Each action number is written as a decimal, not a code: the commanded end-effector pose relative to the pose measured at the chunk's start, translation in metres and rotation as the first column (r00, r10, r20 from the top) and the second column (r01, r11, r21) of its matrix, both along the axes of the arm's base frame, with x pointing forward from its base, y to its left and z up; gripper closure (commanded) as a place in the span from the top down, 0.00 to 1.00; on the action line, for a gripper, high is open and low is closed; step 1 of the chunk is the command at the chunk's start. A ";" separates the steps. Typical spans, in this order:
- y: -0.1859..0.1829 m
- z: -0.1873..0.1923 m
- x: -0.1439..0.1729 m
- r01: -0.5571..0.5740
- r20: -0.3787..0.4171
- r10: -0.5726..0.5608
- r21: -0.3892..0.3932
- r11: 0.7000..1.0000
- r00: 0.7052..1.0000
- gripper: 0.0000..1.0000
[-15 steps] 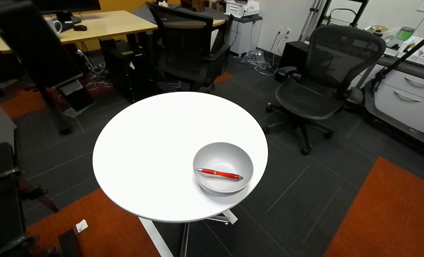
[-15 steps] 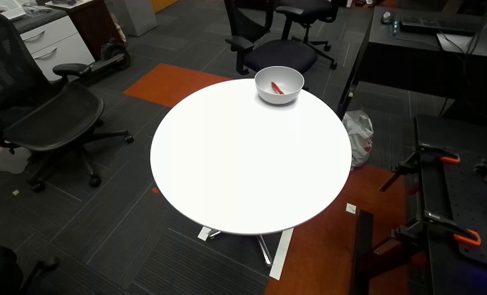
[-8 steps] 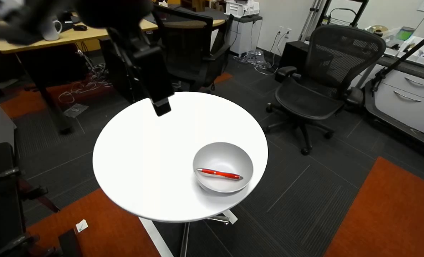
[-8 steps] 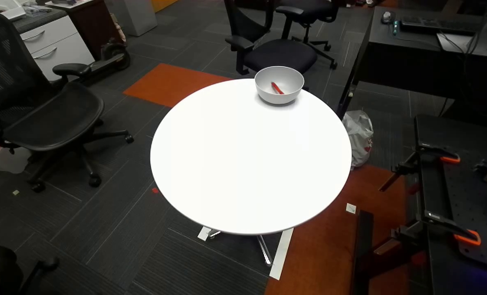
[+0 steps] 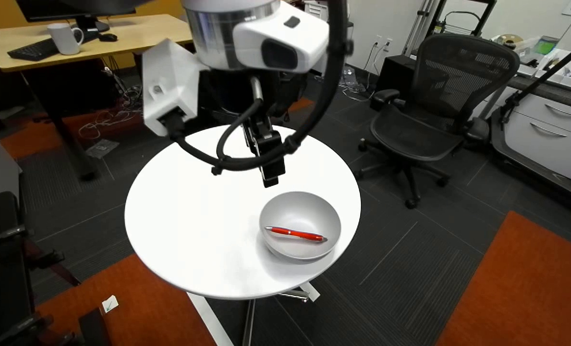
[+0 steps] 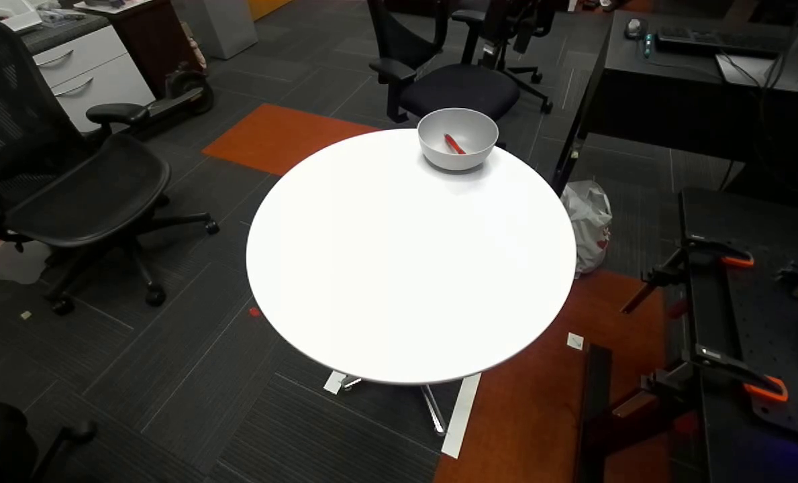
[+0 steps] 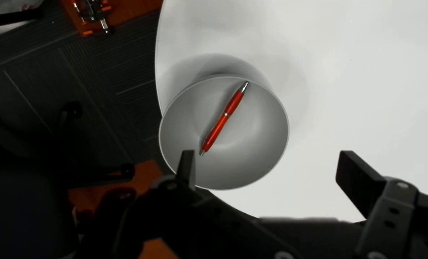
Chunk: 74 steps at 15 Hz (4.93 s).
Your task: Remove the pen from the bowl and place it on the table
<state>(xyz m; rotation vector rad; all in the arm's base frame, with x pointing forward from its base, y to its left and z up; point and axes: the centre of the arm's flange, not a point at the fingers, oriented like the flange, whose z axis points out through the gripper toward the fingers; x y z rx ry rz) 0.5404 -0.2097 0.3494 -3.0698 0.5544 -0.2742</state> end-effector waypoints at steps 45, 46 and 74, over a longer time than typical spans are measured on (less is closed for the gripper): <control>-0.053 -0.195 0.102 0.286 -0.135 -0.280 0.028 0.958 0.950 0.04; -0.052 -0.190 0.101 0.285 -0.126 -0.279 0.027 0.958 0.952 0.04; 0.273 -0.120 0.109 -0.548 -0.077 0.543 -0.144 0.824 0.836 0.04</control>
